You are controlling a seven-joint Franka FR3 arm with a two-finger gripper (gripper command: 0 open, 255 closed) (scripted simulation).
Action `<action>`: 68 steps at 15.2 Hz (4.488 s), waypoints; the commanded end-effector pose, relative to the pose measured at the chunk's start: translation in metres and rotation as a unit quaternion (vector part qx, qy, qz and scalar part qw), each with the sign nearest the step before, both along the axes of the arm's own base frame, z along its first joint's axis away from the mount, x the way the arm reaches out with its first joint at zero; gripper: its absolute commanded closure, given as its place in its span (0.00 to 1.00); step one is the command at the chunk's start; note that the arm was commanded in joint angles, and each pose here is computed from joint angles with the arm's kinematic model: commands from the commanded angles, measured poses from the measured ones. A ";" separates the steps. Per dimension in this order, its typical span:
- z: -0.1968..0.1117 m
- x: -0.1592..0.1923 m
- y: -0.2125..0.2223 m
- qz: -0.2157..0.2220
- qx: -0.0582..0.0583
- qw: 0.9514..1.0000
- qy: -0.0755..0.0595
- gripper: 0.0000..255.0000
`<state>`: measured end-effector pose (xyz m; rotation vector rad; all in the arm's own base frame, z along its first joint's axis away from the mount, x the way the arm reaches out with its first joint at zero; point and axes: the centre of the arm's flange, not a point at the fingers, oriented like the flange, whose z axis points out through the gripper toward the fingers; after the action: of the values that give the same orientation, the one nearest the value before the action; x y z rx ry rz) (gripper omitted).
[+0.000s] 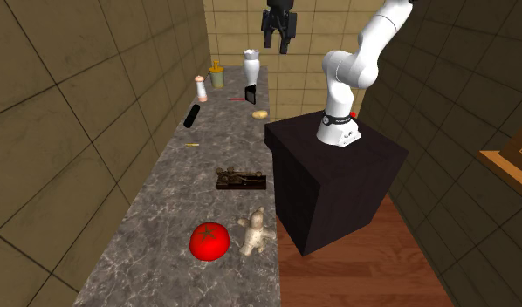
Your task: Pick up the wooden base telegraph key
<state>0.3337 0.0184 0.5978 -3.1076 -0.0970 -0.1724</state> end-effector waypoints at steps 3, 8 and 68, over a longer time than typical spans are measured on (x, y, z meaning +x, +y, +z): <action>-0.025 0.009 0.002 -0.014 -0.001 1.000 0.003 0.00; -0.087 0.033 0.007 -0.051 -0.003 0.999 0.011 0.00; -0.445 0.152 -0.005 -0.262 -0.013 0.963 0.055 1.00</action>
<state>0.4854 0.0134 0.1470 -3.0808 0.7326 -0.0037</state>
